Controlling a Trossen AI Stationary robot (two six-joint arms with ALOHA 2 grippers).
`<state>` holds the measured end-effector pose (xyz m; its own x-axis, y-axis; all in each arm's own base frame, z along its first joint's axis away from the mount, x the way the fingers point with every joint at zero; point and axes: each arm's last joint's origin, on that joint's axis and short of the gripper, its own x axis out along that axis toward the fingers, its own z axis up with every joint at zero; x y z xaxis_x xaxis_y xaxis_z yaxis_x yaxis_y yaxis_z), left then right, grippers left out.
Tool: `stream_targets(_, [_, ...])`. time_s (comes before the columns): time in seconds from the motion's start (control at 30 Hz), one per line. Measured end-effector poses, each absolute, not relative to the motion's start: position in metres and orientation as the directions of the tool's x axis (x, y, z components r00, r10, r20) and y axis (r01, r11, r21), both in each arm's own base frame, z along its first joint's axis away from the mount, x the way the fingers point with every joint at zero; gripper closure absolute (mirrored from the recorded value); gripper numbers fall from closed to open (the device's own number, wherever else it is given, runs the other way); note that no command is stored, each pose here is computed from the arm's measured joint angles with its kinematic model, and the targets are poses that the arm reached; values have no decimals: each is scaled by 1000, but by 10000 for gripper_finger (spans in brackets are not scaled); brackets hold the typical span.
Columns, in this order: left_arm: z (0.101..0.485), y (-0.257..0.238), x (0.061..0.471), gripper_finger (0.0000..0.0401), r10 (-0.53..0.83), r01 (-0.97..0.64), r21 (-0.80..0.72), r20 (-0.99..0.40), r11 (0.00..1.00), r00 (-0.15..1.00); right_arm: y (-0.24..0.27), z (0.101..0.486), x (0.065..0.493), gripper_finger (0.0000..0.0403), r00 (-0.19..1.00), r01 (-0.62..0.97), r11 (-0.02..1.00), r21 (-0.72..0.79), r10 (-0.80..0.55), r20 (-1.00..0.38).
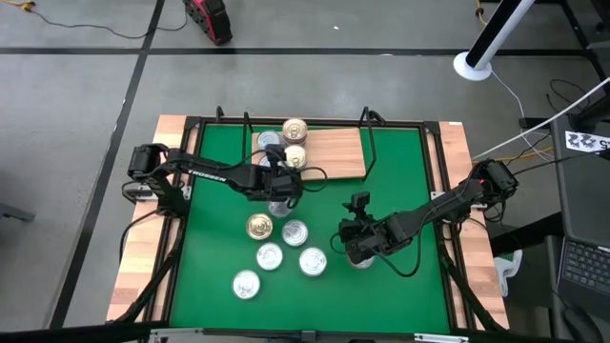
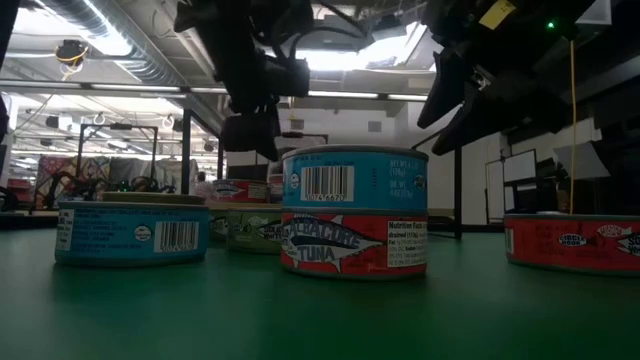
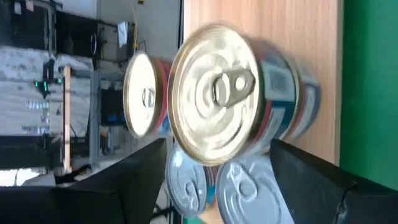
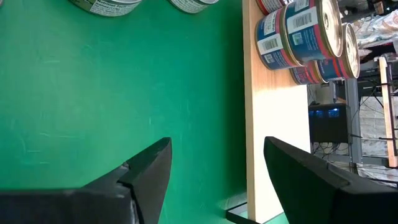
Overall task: Stack canned seafood by type on shelf
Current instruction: Stack the blue-pink tuna can on top of the blue-pink tuna can on the shelf
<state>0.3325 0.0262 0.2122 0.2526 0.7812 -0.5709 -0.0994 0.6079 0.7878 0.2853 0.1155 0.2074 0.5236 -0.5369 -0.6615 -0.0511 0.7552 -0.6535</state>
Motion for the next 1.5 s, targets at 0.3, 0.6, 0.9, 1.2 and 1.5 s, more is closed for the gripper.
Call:
stream_targets(0.3, [212, 16, 330, 119, 773, -134, 770, -582, 623, 253, 116, 207, 285, 148, 524, -51, 756, -653, -537, -662])
stream_targets(0.6, [235, -23, 341, 119, 733, -165, 740, -561, 652, 385, 116, 208, 286, 148, 525, -49, 757, -652, -536, -661])
stream_targets(0.9, [236, -70, 335, 119, 673, -186, 685, -560, 704, 484, 116, 208, 286, 148, 526, -49, 757, -651, -535, -661])
stream_targets(1.2, [231, -100, 322, 119, 575, -256, 526, -639, 811, 510, 118, 206, 285, 148, 515, -102, 810, -578, -454, -727])
stream_targets(1.5, [221, -103, 310, 145, 322, -336, 198, -872, 921, 368, 120, 206, 287, 148, 528, -106, 831, -547, -419, -739])
